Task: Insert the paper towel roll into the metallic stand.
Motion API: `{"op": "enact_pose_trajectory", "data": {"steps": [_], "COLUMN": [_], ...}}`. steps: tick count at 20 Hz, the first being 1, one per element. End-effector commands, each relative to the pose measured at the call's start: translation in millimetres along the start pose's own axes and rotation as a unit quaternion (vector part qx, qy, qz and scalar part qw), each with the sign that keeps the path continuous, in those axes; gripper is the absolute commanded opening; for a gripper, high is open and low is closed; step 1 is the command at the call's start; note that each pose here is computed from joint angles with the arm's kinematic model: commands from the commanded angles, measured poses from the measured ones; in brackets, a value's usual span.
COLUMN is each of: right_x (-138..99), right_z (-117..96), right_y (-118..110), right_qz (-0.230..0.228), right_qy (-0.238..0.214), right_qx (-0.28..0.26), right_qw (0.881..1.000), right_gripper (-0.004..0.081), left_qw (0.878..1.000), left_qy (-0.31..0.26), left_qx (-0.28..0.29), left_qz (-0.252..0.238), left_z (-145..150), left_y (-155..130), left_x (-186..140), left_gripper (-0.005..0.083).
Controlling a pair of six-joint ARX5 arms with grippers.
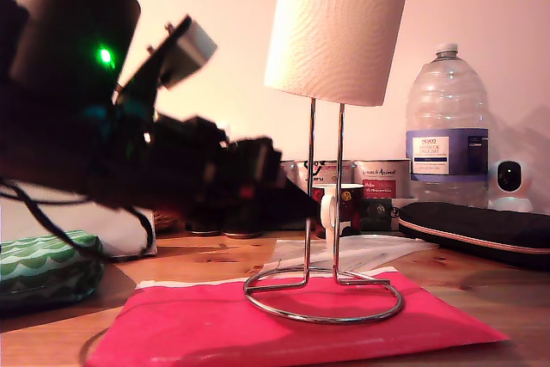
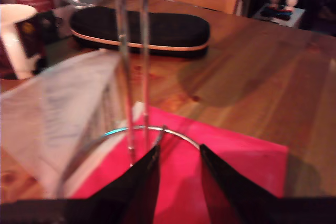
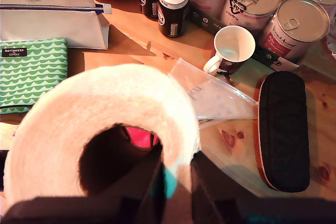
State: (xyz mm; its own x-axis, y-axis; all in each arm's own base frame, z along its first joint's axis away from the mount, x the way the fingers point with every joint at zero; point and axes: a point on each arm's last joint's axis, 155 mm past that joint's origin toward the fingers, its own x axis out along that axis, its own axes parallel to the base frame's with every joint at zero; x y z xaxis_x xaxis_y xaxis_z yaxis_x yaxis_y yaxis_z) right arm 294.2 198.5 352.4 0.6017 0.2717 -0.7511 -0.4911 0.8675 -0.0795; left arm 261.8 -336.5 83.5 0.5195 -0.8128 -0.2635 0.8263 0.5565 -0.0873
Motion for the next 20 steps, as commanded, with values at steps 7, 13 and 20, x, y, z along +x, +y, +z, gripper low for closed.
{"op": "enact_pose_trajectory", "data": {"steps": [7, 13, 20], "right_x": [2, 9, 41], "right_z": [4, 4, -1], "right_y": [1, 4, 23], "right_qz": [0.001, 0.004, 0.014], "right_qy": [-0.006, 0.002, 0.041], "right_qx": [-0.001, -0.011, -0.032], "right_qw": [1.000, 1.000, 0.999], "right_gripper": [-0.0012, -0.0012, -0.0012], "left_qw": [1.000, 1.000, 1.000], "left_qy": [0.022, 0.012, -0.002], "left_qx": [0.000, 0.001, 0.005], "left_qz": [0.014, 0.014, 0.008], "left_z": [18, 45, 66], "left_y": [-1, -7, -16], "left_x": [-30, -58, -85], "left_gripper": [0.0201, 0.0198, 0.0179]}}
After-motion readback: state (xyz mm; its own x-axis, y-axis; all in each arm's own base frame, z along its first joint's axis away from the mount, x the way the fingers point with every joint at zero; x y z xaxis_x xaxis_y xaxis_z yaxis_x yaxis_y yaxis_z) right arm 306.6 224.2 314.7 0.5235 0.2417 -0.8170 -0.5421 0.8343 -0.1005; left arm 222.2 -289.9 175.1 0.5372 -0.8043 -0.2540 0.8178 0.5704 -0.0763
